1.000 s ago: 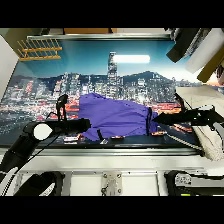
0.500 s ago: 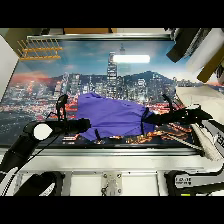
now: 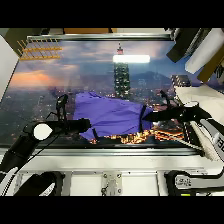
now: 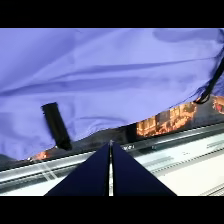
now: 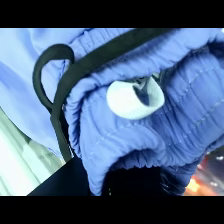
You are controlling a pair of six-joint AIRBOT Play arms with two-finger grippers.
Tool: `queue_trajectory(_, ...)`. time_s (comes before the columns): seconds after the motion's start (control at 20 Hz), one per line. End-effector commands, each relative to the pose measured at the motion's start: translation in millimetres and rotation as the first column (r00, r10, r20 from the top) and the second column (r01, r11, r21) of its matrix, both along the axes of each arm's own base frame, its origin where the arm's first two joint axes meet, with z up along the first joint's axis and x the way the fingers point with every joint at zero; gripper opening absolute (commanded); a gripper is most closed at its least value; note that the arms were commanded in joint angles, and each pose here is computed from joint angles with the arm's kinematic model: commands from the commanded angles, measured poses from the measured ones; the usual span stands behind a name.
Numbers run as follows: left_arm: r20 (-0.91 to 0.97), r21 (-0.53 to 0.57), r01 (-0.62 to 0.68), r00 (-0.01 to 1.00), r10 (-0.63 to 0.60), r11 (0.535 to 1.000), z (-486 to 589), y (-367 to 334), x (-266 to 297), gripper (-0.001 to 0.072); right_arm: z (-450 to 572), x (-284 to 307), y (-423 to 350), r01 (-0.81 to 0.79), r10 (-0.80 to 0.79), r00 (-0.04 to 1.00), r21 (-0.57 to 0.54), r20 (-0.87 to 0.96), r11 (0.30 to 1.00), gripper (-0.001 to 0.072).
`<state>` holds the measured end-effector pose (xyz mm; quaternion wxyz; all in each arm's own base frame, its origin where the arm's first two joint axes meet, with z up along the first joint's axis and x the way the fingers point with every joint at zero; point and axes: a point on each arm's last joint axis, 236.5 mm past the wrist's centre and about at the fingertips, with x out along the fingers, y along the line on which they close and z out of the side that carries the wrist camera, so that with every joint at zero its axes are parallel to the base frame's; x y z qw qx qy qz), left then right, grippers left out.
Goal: Fold the clothes and pants, and hang the long-sleeved shirts on hangers.
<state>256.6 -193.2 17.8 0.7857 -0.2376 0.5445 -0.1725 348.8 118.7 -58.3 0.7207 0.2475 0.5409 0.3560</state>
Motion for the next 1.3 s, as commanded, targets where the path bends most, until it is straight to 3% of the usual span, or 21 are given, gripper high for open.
queue_trajectory(0.0,0.001,0.001,0.002,1.0,-0.002,1.0,0.0,-0.2,0.0,0.0007,47.9,29.6,-26.0,0.096,-0.092,0.993,-0.055,0.076,0.994,0.0014)
queue_trajectory(0.1,0.001,0.001,0.002,1.0,-0.002,1.0,0.0,-0.1,0.1,0.0007,84.8,50.9,-61.9,0.22,-0.207,0.971,-0.114,0.116,0.969,0.0014)
queue_trajectory(0.2,0.001,0.001,0.002,1.0,-0.002,1.0,0.0,-0.1,0.1,0.0007,126.0,71.9,-114.0,0.422,-0.399,0.902,-0.154,0.163,0.893,0.0015)
queue_trajectory(0.35,0.002,0.003,0.003,1.0,-0.003,1.0,-0.2,0.2,0.2,0.0007,193.4,86.2,-205.0,0.701,-0.644,0.701,-0.13,0.307,0.701,0.0015)
queue_trajectory(0.45,0.003,0.004,0.003,1.0,-0.003,1.0,-0.2,0.3,0.3,0.0007,223.9,74.9,-262.3,0.846,-0.788,0.521,-0.074,0.329,0.528,0.0014)
queue_trajectory(0.7,0.004,0.004,0.003,1.0,-0.003,1.0,-0.2,0.4,0.5,0.0008,257.4,14.7,-349.0,0.975,-0.923,0.216,-0.026,0.32,0.219,0.0014)
queue_trajectory(0.85,0.004,0.005,0.003,1.0,-0.003,1.0,-0.3,0.4,0.6,0.0007,260.5,-27.7,-377.6,0.994,-0.939,0.091,-0.092,0.332,0.063,0.0014)
queue_trajectory(1.0,0.004,0.005,0.003,1.0,-0.003,1.0,-0.3,0.4,0.5,0.0007,232.8,-74.0,-380.9,0.955,-0.948,0.095,-0.298,0.304,0.001,0.0015)
queue_trajectory(1.25,0.01,0.015,0.011,1.0,-0.012,1.0,-1.0,1.5,0.6,0.0007,178.9,-138.3,-363.8,0.802,-0.969,0.183,-0.595,0.167,0.05,0.0015)
